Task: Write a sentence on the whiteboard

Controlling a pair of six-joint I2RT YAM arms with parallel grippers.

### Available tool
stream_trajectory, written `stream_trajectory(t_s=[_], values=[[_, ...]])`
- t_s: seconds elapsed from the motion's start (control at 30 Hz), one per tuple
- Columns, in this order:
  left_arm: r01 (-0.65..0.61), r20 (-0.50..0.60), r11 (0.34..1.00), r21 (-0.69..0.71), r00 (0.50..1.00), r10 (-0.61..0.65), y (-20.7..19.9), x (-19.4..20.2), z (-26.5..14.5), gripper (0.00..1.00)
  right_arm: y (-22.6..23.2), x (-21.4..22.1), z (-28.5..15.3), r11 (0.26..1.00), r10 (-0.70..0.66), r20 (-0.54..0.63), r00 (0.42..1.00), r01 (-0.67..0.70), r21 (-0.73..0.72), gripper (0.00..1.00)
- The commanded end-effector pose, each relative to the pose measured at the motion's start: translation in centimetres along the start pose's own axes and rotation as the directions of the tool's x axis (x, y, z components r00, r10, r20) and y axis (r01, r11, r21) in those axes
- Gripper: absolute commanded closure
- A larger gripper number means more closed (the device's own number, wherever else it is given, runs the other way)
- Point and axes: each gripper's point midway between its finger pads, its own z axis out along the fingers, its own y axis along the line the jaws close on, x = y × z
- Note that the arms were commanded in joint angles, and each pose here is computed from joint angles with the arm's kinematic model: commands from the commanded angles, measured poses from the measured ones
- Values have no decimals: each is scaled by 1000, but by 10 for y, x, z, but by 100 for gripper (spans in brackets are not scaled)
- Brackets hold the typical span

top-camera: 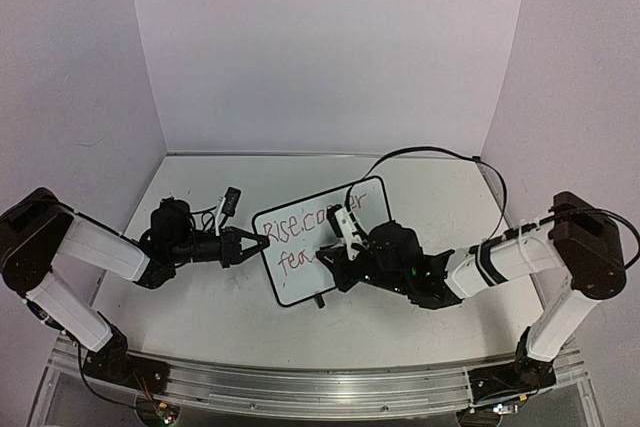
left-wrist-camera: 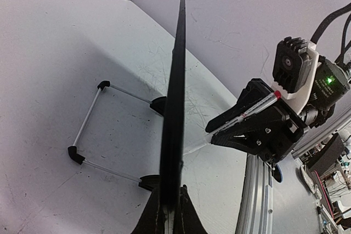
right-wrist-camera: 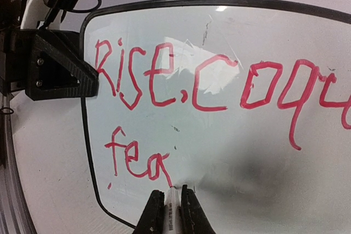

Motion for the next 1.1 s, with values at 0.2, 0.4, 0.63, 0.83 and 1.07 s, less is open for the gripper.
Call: stream_trajectory(t_s=[0.2,0.4,0.63,0.83,1.07], values=[[15,-33,999,-52,999,-17,10,8,0,100,3,-58,-15,999,2,142,990,5,-49,100],[13,-29,998,-54,999,-14,9,8,-2,100,6,-56,-5,998,-13,133,991,21,-57,100],[15,-34,999,-52,999,-17,10,9,-1,100,8,-53,-1,997,-21,128,992,30,-69,100],[17,-37,998,-52,999,-19,10,10,-1,100,7,-53,3,998,-20,125,992,28,-61,100],[13,-32,999,-51,999,-15,9,8,-1,100,-1,-50,8,1000,-17,118,993,19,-11,100]])
